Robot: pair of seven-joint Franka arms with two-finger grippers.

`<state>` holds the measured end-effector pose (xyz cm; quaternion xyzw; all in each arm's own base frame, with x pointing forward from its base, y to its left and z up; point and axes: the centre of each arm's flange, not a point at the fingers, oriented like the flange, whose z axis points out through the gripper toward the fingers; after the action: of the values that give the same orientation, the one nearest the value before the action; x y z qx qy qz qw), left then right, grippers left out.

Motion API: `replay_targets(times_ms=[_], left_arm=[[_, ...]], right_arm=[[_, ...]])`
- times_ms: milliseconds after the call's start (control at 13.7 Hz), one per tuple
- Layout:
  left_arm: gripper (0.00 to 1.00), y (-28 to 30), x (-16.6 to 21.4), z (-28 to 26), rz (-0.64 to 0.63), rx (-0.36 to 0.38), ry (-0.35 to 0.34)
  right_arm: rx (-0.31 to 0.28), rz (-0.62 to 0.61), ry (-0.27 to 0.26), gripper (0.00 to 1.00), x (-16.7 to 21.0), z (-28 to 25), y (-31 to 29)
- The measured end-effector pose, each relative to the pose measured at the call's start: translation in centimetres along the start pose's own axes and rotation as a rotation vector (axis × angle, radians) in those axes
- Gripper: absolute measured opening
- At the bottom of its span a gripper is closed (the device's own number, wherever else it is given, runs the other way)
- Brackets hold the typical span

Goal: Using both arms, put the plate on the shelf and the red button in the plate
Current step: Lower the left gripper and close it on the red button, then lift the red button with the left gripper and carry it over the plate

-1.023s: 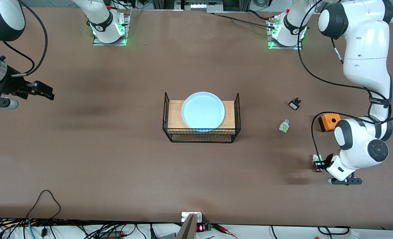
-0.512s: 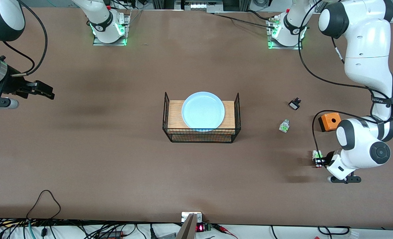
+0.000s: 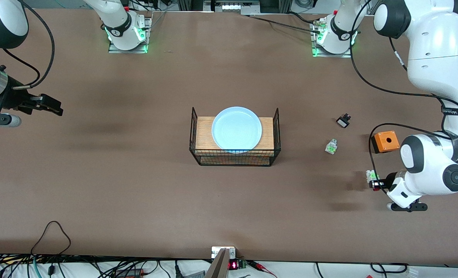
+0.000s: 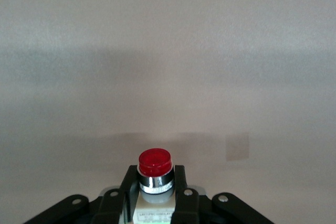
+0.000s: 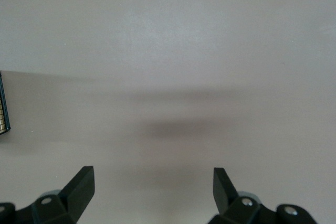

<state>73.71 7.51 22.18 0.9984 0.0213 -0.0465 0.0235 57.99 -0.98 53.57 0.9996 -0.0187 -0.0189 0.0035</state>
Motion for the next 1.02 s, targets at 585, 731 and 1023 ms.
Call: replay_targets(times_ms=[585,731,1023], left_arm=[[0.31,0.1,-0.8,-4.5,0.004,-0.001,-0.021],[0.31,0.0,-1.0,-4.4,0.022,0.037,-0.046],[0.31,1.0,-1.4,-9.1,0.039,0.045,-0.062]], right_arm=[[0.0,0.0,-0.001,1.0,0.0,0.0,0.0],[0.0,0.0,-0.001,1.0,0.0,0.0,0.0],[0.0,0.0,-0.001,1.0,0.0,0.0,0.0]])
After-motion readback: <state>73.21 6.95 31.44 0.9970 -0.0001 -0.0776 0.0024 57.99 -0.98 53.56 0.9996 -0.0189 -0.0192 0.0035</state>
